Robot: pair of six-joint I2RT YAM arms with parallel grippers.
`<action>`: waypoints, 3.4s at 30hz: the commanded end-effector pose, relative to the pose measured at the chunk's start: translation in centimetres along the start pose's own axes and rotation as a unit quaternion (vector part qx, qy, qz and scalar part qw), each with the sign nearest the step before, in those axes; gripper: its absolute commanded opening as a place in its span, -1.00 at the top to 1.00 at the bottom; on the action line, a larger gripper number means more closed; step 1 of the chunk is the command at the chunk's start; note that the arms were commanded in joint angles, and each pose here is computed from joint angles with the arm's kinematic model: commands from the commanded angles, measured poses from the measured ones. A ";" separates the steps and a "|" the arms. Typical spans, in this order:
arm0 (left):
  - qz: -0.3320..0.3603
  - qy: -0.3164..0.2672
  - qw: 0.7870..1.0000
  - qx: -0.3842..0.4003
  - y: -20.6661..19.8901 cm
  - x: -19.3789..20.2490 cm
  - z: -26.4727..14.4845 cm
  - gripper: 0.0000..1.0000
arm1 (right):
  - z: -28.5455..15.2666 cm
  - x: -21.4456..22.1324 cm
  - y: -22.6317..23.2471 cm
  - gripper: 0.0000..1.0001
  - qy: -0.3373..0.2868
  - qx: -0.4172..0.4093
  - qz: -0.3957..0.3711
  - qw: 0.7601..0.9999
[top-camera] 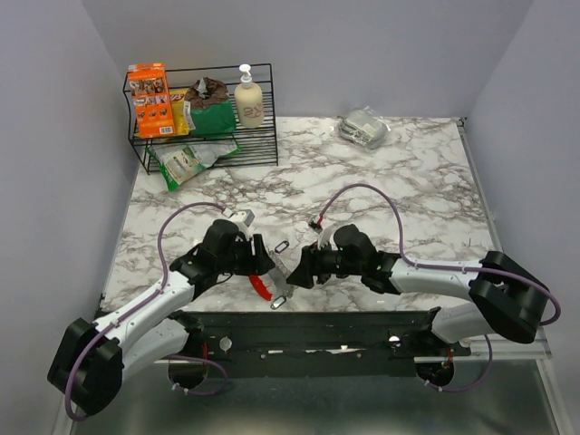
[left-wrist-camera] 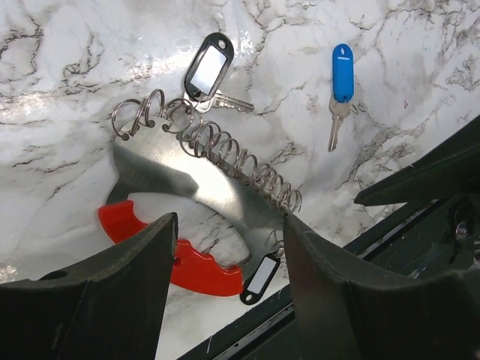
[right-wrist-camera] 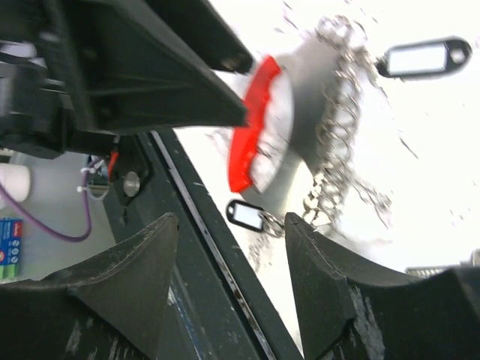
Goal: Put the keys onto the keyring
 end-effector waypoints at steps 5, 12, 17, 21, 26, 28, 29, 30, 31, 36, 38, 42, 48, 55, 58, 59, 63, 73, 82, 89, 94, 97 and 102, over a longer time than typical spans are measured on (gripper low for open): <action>0.040 0.036 0.998 0.045 -2.1 0.9 0.8 -0.33 | 0.1 1.8 -3.9 -0.28 0.015 0.045 0.053 0.997; 0.067 0.009 0.994 0.084 -3.7 -0.7 0.8 -0.41 | -0.2 2.2 -4.3 -0.23 0.018 0.047 0.080 0.995; 0.092 0.012 0.994 0.053 -2.7 -1.3 1.1 -0.45 | -0.8 2.4 -4.7 -0.22 0.010 0.052 0.095 0.994; 0.088 0.036 0.995 0.031 -2.2 -1.5 1.9 -0.34 | -0.9 2.4 -4.4 -0.19 0.015 0.050 0.102 0.993; 0.094 0.063 0.993 0.021 -2.2 -2.1 2.4 -0.18 | -0.7 2.8 -4.6 -0.17 0.023 0.052 0.117 0.991; 0.109 0.066 0.991 0.039 -2.8 -2.5 2.4 -0.13 | -0.7 2.9 -4.6 -0.17 0.024 0.051 0.121 0.991; 0.117 0.067 0.990 0.050 -3.3 -2.5 2.4 -0.13 | -0.8 3.0 -4.6 -0.17 0.025 0.050 0.124 0.991; 0.125 0.069 0.988 0.064 -3.8 -2.5 2.3 -0.13 | -0.8 3.0 -4.5 -0.17 0.023 0.048 0.125 0.991; 0.127 0.071 0.987 0.068 -4.1 -2.5 2.2 -0.13 | -0.8 3.1 -4.7 -0.17 0.024 0.050 0.126 0.990; 0.148 0.097 0.977 0.118 -6.4 -1.5 2.2 -0.10 | -1.3 3.3 -5.1 -0.17 0.012 0.040 0.143 0.989; 0.164 0.120 0.972 0.119 -6.7 -0.8 2.3 -0.10 | -1.9 3.1 -5.5 -0.16 -0.003 0.035 0.159 0.987; 0.211 0.162 0.958 0.112 -7.8 -0.3 2.9 -0.09 | -4.0 3.5 -6.6 -0.16 -0.031 0.019 0.176 0.984; 0.300 0.233 0.920 0.093 -8.1 -1.1 2.5 -0.11 | -6.1 3.1 -6.6 -0.17 -0.056 0.012 0.156 0.986; 0.358 0.344 0.859 0.127 -8.3 0.8 3.7 0.04 | -8.6 3.0 -7.7 -0.20 -0.105 0.026 0.151 0.983; 0.370 0.369 0.843 0.131 -8.5 1.6 4.4 0.08 | -9.4 2.7 -7.8 -0.21 -0.126 0.031 0.143 0.981; 0.374 0.372 0.840 0.129 -8.5 1.7 4.6 0.08 | -9.6 2.6 -8.0 -0.21 -0.132 0.034 0.140 0.981; 0.378 0.382 0.833 0.133 -8.4 2.1 5.5 0.08 | -10.1 2.5 -7.9 -0.23 -0.138 0.038 0.129 0.981; 0.390 0.400 0.818 0.137 -8.5 3.3 7.1 0.07 | -10.2 2.9 -7.9 -0.24 -0.131 0.035 0.117 0.984; 0.395 0.406 0.814 0.127 -8.0 3.5 7.9 0.08 | -10.3 3.0 -7.9 -0.25 -0.132 0.031 0.113 0.984; 0.399 0.423 0.806 0.115 -7.4 3.8 7.8 0.21 | -10.2 3.1 -8.0 -0.25 -0.129 0.033 0.111 0.985; 0.390 0.439 0.802 0.108 -7.1 4.2 7.4 0.26 | -10.2 3.2 -8.2 -0.25 -0.131 0.036 0.110 0.985; 0.389 0.448 0.798 0.104 -6.8 4.3 7.3 0.25 | -10.2 3.3 -8.3 -0.25 -0.129 0.039 0.112 0.985; 0.387 0.452 0.796 0.107 -6.8 4.5 7.3 0.29 | -10.2 3.2 -8.3 -0.25 -0.129 0.039 0.109 0.985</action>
Point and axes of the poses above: each gripper's point midway between its finger pads, its own z axis out along the fingers, its own y axis along the line the jaws close on, x = y × z, the point moved 2 cm from there along -z, back along the fingers, and after that the axes turned 14 degrees about z, right-handed, at the moved point
